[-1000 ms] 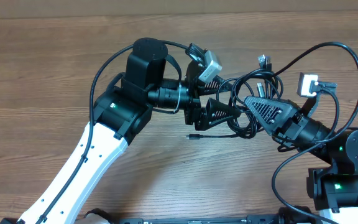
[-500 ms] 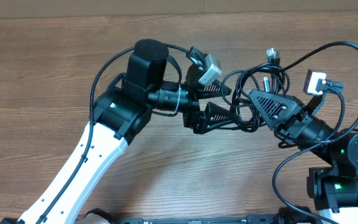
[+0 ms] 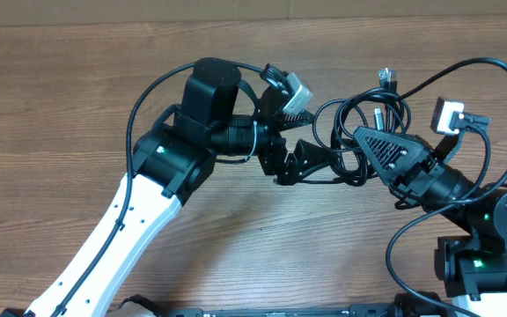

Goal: Untangle cables

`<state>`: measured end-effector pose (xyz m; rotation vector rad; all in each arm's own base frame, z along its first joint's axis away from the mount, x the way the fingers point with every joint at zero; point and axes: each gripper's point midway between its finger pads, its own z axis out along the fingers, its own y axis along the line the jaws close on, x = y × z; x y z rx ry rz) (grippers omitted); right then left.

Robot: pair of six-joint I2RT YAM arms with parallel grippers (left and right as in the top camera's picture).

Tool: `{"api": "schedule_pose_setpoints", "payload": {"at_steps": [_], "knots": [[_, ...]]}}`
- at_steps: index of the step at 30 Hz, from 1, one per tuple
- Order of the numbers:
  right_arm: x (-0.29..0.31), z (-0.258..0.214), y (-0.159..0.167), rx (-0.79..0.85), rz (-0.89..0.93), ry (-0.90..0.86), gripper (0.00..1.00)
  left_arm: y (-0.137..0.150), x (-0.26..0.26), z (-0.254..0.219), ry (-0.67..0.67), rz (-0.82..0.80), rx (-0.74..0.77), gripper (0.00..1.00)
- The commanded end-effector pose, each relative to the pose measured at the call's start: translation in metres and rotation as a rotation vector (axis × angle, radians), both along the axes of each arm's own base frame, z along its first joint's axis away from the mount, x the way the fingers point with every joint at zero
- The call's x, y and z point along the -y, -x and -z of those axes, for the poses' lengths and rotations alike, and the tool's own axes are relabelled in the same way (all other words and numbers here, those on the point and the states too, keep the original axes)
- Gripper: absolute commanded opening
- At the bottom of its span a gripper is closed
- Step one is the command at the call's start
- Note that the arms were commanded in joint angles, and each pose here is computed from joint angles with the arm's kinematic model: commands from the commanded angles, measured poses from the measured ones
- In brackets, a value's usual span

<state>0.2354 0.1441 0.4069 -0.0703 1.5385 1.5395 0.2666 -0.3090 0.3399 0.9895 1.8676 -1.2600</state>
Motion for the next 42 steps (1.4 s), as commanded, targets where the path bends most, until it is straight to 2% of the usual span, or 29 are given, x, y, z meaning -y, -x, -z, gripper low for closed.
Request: {"api": "schedule_pose_setpoints", "payload": {"at_steps": [1,7,13,19,23,24,25,26,28,30,36,38,39,40,41,42], "knots": [[0.000,-0.003,0.004,0.003,-0.010,-0.005,0.05,-0.001,-0.001,-0.017,0.027,-0.011,0.069,0.97],[-0.004,0.001,0.009,-0.008,-0.050,0.011,0.05,-0.008,0.004,-0.038,0.101,-0.031,0.093,0.97],[-0.007,0.008,0.010,-0.033,-0.073,0.028,0.05,-0.009,0.004,-0.043,0.120,-0.040,0.082,0.83],[-0.009,0.014,0.011,-0.044,-0.095,0.044,0.05,0.001,0.008,-0.051,0.157,0.020,0.083,0.85],[-0.010,0.015,0.010,-0.050,-0.096,0.044,0.05,0.006,0.012,-0.053,0.161,0.043,0.095,0.82],[-0.010,0.015,0.010,-0.051,-0.097,0.045,0.05,0.007,0.012,-0.053,0.161,0.046,0.099,0.76],[-0.010,0.016,0.009,-0.053,-0.101,0.046,0.05,0.007,0.013,-0.054,0.167,0.050,0.106,0.59],[-0.010,0.016,0.009,-0.055,-0.103,0.047,0.05,0.008,0.013,-0.056,0.171,0.055,0.109,0.47],[-0.010,0.017,0.009,-0.058,-0.106,0.047,0.05,0.008,0.013,-0.057,0.174,0.057,0.114,0.24],[-0.010,0.017,0.009,-0.058,-0.106,0.048,0.05,0.008,0.013,-0.057,0.173,0.056,0.114,0.05],[-0.011,0.017,0.009,-0.036,-0.102,0.061,0.05,0.008,0.013,-0.056,0.173,0.056,0.114,0.04],[-0.011,0.017,0.009,-0.037,-0.103,0.062,0.11,0.007,0.013,-0.056,0.173,0.053,0.115,0.04],[-0.011,0.017,0.009,-0.034,-0.102,0.063,0.23,0.006,0.012,-0.056,0.172,0.049,0.115,0.04],[-0.011,0.017,0.009,-0.019,-0.101,0.073,0.39,0.004,0.011,-0.056,0.172,0.044,0.115,0.04],[-0.011,0.019,0.010,0.004,-0.098,0.091,0.60,0.001,0.008,-0.056,0.171,0.033,0.116,0.04],[-0.011,0.020,0.009,0.009,-0.096,0.100,0.70,-0.001,0.007,-0.056,0.171,0.028,0.117,0.04]]}}
